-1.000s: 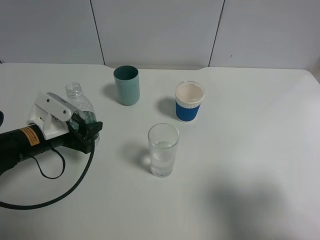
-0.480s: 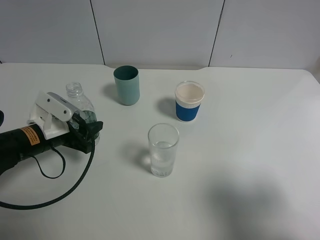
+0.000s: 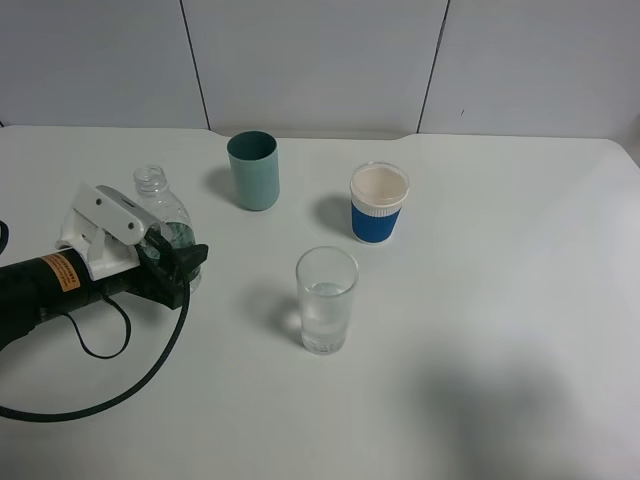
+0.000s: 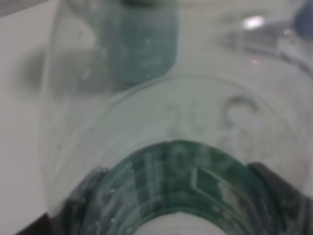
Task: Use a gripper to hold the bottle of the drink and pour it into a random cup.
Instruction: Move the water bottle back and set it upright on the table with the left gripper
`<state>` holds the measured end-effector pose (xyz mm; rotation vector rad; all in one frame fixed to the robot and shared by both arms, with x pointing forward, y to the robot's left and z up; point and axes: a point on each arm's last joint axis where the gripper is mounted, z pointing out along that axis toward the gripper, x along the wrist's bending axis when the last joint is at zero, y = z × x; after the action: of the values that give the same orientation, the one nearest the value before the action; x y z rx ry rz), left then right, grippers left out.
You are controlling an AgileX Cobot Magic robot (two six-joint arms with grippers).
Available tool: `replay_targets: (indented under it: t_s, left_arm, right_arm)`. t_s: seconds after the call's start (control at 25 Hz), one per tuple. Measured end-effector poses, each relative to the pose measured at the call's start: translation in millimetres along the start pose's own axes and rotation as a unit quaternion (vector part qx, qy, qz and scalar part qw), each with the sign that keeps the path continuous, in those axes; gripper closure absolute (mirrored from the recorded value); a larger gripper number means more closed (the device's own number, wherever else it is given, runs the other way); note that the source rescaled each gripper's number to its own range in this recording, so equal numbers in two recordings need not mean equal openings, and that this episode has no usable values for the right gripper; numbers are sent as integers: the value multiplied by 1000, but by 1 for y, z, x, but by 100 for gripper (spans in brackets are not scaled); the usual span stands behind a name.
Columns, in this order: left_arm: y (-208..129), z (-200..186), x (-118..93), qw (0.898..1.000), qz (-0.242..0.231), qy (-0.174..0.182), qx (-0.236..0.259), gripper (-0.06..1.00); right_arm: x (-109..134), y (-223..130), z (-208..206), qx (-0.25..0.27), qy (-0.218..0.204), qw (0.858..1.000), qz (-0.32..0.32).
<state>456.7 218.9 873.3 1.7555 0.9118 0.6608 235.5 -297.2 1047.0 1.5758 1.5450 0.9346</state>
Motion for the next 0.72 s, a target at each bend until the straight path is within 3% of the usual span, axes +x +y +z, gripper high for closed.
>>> replay_targets:
  t_s: [0.16,0.28,0.72]
  left_arm:
    - [0,0,0,1000,0,-1,0,48]
    - [0,0,0,1000,0,-1,0,34]
    - [-1,-1,-1,1000,1,-2,1,29]
  right_arm:
    - [0,0,0,0,0,1000,0]
    - [0,0,0,0,0,1000,0]
    - [0,0,0,0,0,1000,0]
